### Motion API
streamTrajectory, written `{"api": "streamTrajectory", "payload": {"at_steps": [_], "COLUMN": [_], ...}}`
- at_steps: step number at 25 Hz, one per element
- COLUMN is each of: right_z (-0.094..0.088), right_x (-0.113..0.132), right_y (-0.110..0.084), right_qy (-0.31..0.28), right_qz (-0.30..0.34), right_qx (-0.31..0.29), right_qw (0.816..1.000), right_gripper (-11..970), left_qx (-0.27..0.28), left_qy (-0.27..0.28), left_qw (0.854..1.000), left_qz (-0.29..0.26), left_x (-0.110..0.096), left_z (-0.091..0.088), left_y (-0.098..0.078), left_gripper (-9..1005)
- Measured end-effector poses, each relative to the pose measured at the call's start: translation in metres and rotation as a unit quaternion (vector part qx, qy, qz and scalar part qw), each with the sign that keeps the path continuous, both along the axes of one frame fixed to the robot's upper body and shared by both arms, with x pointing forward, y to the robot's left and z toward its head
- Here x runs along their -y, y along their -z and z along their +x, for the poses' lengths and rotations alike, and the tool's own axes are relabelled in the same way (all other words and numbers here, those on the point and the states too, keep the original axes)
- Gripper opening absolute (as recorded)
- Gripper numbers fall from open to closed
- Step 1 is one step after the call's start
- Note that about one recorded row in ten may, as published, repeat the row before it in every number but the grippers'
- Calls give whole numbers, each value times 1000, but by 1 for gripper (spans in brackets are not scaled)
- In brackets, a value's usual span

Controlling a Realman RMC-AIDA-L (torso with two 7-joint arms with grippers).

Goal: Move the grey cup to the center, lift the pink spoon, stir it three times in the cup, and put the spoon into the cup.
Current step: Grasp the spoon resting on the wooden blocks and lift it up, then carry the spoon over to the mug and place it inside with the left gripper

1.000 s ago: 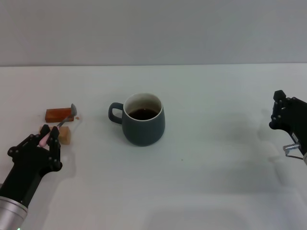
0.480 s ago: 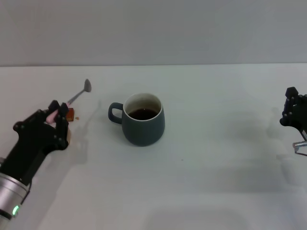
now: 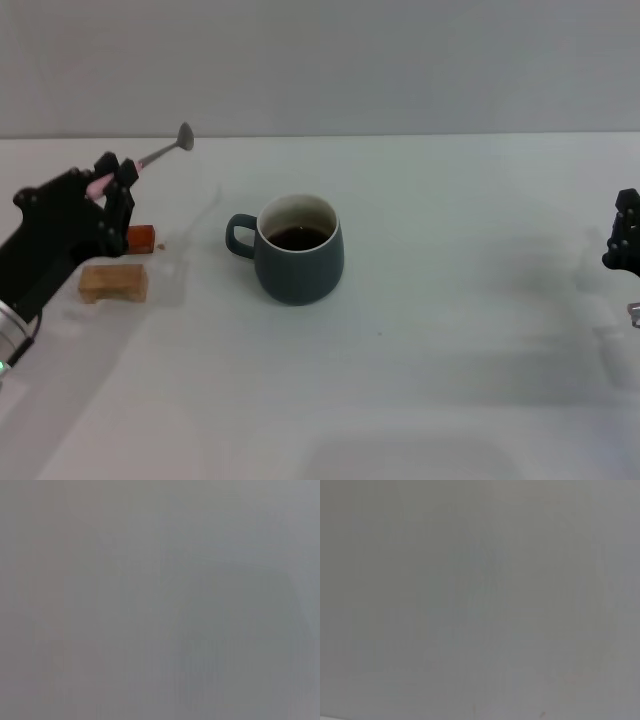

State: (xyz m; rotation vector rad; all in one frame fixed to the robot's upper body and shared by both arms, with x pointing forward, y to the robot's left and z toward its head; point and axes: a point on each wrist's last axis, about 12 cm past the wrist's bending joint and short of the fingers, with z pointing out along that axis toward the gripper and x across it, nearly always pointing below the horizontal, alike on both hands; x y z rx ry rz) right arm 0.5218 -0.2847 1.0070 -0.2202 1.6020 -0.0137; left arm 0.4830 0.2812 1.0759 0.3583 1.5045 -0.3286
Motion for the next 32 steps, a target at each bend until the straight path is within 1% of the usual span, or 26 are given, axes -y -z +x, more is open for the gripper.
{"api": "streamTrajectory", "payload": {"at_steps": [1, 2, 3, 4, 5, 6, 7, 10, 11, 14, 16, 17, 21, 22, 23, 28, 31, 32], "right_z": [0, 0, 0, 0, 0, 0, -1, -1, -2, -7, -11, -16, -22, -24, -24, -26, -26, -26], "right_x": [0, 1, 1, 1, 3, 3, 5, 10, 12, 18, 23, 27, 31, 32, 32, 33, 33, 33], "right_y": [0, 0, 0, -1, -1, -1, 0, 0, 0, 0, -2, -4, -5, -5, -5, -4, -4, -4], "right_qy": [1, 2, 3, 5, 8, 8, 16, 27, 32, 46, 60, 74, 87, 90, 90, 92, 93, 93], "right_qz": [0, 1, 1, 2, 3, 3, 4, 4, 5, 8, 14, 21, 26, 27, 27, 27, 27, 27], "right_qx": [0, 0, 1, 2, 2, 2, 3, 3, 3, 10, 25, 40, 51, 52, 52, 51, 51, 51], "right_qw": [1000, 1000, 1000, 1000, 1000, 1000, 1000, 1000, 999, 999, 998, 996, 995, 994, 994, 994, 994, 994], "right_gripper": [0, 0, 0, 0, 0, -1, -1, -1, -1, -1, -1, -1, -1, 0, 0, 0, 0, 0], "left_qx": [-2, -2, -2, -1, 0, 1, 1, -2, -2, -3, 0, -1, -7, -13, -13, -14, -11, -11], "left_qy": [3, 7, 7, 6, 7, 9, 9, 20, 20, 25, 27, 27, 27, 30, 30, 29, 33, 39], "left_qw": [1000, 1000, 1000, 1000, 999, 999, 999, 998, 998, 996, 994, 994, 990, 987, 987, 979, 974, 970], "left_qz": [6, 20, 20, 26, 36, 40, 40, 58, 58, 82, 103, 110, 138, 156, 156, 203, 224, 241], "left_x": [0, 0, 0, -1, -2, -2, -2, -1, -1, 0, 3, 3, 9, 15, 15, 31, 41, 47], "left_z": [2, 6, 6, 7, 8, 8, 8, 8, 8, 9, 9, 9, 12, 14, 14, 20, 20, 18], "left_y": [-5, -19, -19, -25, -38, -44, -44, -62, -62, -70, -74, -75, -80, -85, -85, -99, -110, -115], "left_gripper": [146, 146, 146, 146, 146, 146, 146, 146, 146, 146, 146, 146, 145, 145, 145, 145, 145, 145]}}
